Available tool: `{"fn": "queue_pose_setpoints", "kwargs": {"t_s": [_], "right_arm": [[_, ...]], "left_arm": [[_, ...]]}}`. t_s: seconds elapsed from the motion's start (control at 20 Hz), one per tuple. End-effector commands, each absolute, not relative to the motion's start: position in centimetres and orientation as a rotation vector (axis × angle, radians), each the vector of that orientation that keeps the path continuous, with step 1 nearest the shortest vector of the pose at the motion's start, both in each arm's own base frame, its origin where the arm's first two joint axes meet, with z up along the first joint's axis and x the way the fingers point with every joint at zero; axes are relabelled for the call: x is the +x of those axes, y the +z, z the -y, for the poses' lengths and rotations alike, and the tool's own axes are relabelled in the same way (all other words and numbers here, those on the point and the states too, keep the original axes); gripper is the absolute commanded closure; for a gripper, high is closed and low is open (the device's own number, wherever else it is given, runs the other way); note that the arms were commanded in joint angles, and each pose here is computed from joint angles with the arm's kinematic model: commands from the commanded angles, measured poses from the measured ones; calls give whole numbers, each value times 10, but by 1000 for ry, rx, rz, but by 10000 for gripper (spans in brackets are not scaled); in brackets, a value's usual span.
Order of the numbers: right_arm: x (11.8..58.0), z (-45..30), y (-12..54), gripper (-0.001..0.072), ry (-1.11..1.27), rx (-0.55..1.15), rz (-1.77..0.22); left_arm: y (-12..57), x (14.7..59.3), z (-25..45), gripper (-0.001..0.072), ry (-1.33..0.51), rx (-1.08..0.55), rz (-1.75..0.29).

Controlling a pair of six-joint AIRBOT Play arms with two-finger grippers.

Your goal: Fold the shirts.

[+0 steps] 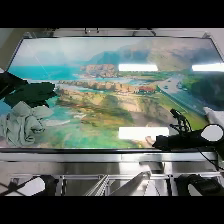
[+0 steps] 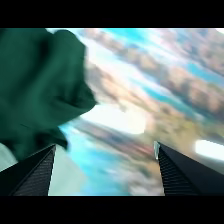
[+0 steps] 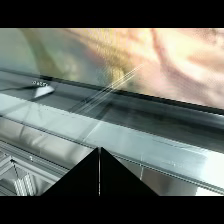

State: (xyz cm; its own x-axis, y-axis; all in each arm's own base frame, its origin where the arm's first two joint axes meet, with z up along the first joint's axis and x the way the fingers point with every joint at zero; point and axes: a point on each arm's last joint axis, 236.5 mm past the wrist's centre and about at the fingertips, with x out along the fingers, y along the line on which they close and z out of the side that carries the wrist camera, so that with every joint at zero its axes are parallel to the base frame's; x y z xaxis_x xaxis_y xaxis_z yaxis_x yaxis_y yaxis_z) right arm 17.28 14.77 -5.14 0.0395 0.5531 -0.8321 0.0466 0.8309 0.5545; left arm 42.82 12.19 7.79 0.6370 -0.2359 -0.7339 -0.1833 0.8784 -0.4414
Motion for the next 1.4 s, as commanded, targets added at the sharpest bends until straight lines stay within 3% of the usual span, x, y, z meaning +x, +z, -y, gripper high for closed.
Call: {"fn": "queue_pose_setpoints", "kwargs": {"t_s": [0.0,0.25,0.35,0.4,0.45,0.5,0.65,0.9,1.15,1.25,1.35], "right_arm": [[173,-148,-51,689,415,503,-1497],[172,-148,-51,689,415,503,-1497],[172,-148,-51,689,415,503,-1497],[172,-148,-51,689,415,503,-1497],[172,-148,-51,689,415,503,-1497],[172,-148,-51,689,415,502,-1496],[173,-148,-51,689,415,502,-1496],[172,-148,-51,689,415,503,-1497],[172,-148,-51,689,416,503,-1497],[169,-148,-51,689,421,501,-1512],[166,-149,-51,688,426,500,-1523]], "left_arm": [[24,464,-182,-13,46,-436,-984],[-56,480,-174,-12,-6,-334,-1201],[-68,477,-158,29,-60,-336,-1288],[-68,474,-148,228,-97,-340,-1329],[-65,471,-137,526,-139,-334,-1371],[-60,468,-127,700,-173,-328,-1399],[-23,483,-81,688,-295,-354,-1351],[120,519,42,688,-635,-534,-965],[336,465,187,687,-1202,-762,-470],[357,444,216,687,-1245,-731,-447],[337,432,242,687,-1236,-665,-550]]}}
